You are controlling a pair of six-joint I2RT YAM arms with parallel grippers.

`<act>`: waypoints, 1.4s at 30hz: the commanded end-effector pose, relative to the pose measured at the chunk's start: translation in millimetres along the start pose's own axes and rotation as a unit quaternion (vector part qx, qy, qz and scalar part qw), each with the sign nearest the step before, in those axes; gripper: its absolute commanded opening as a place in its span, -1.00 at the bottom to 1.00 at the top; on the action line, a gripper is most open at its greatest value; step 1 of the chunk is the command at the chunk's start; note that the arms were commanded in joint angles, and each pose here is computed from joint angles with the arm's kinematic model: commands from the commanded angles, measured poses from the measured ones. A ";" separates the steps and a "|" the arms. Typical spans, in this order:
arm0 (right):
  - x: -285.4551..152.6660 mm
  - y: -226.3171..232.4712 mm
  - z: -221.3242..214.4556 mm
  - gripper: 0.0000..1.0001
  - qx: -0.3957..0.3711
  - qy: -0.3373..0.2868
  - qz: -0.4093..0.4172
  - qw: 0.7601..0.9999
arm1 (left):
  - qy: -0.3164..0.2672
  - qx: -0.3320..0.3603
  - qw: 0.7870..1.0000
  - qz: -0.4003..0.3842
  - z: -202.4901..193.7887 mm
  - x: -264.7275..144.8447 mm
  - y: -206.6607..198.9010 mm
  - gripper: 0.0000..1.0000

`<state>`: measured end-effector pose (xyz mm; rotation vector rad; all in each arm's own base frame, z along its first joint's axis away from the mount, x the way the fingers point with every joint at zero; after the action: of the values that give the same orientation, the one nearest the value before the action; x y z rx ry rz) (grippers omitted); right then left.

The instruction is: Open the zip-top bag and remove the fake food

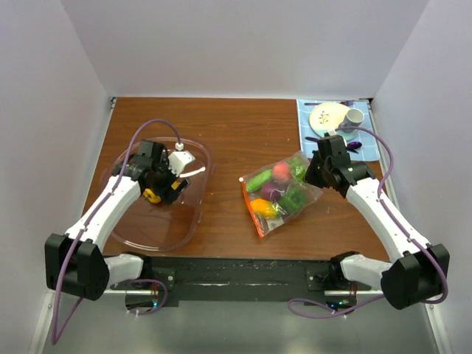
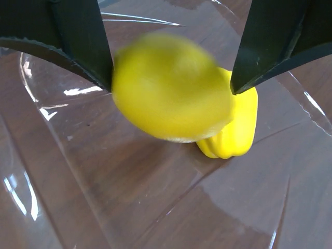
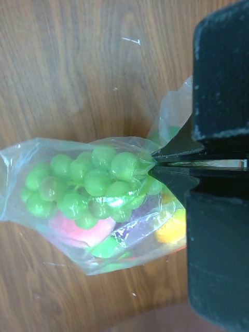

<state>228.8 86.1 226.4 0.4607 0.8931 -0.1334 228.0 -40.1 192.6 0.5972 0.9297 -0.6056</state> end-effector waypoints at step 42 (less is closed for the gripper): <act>49.4 -28.4 -76.4 -1.00 -0.050 0.084 -0.133 0.986 | -0.103 0.208 0.910 -0.345 128.1 77.8 -193.3 1.00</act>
<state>193.8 99.2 148.1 0.2621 1.1391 -0.2700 195.4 -256.9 131.1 0.6069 0.8956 -1.4353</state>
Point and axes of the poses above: each gripper's point midway between its finger pads, its own x axis out along the fingers, its own y axis along the line the jaws close on, z = x × y, the point moved 9 cm from there along -x, back along the fingers, and after that the axes turned 4 degrees about x, right-handed, at the moved point
